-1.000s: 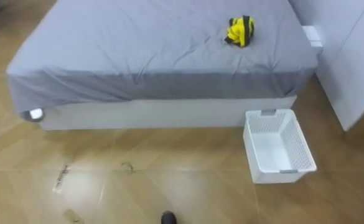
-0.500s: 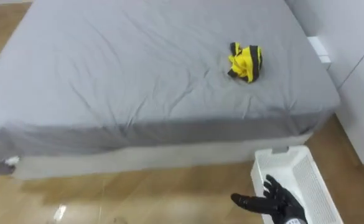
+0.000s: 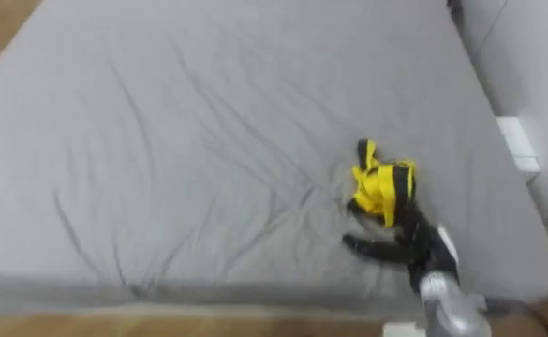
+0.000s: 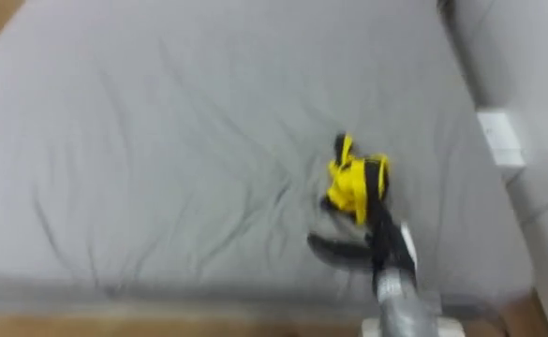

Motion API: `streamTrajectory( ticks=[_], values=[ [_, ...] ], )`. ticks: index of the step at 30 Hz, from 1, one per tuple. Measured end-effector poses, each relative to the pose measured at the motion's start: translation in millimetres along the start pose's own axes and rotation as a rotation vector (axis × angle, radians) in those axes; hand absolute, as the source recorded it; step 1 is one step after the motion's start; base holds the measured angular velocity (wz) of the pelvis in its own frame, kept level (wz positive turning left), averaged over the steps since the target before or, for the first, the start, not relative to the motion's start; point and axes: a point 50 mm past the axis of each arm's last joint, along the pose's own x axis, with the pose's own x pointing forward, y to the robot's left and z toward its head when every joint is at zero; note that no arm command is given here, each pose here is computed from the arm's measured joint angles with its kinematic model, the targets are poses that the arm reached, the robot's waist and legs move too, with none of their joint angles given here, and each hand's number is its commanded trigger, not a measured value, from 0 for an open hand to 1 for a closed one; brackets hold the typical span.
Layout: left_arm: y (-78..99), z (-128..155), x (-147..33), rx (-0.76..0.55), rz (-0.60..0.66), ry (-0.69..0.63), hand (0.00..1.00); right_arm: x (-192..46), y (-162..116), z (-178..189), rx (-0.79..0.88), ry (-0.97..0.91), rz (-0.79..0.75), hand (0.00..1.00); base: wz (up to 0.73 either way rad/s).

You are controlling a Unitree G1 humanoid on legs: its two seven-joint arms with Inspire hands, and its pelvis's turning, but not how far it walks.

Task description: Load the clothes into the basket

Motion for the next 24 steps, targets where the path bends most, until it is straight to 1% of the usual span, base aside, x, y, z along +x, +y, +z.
streamTrajectory(
  ticks=[3,7,11,14,16,21,24],
  values=[
    [-5.6,9,0.5,0.001,-0.022,-0.037,0.00,0,-5,1,-0.008,-0.001,-0.026,0.00,0.31],
    [-5.3,13,1.7,-0.008,-0.017,-0.049,0.00,-1,-6,1,-0.032,-0.005,-0.034,0.00,0.03],
    [-7.1,10,0.8,-0.032,-0.018,-0.040,0.00,1,-6,15,-0.028,-0.071,-0.059,0.00,-0.39],
    [-5.5,2,-0.8,-0.032,-0.017,-0.014,0.00,0,-8,13,-0.044,-0.068,-0.066,0.00,-0.40],
    [-3.7,2,0.0,-0.043,-0.017,-0.006,0.00,-1,-10,10,-0.051,-0.056,-0.073,0.00,-0.06],
    [-4.5,11,4.5,-0.041,-0.020,-0.003,0.00,-3,-13,3,-0.068,-0.032,-0.115,0.00,0.00],
    [-7.2,22,8.6,-0.039,-0.027,-0.010,0.00,1,-13,-3,-0.103,0.001,-0.139,0.00,0.11]
  ],
)
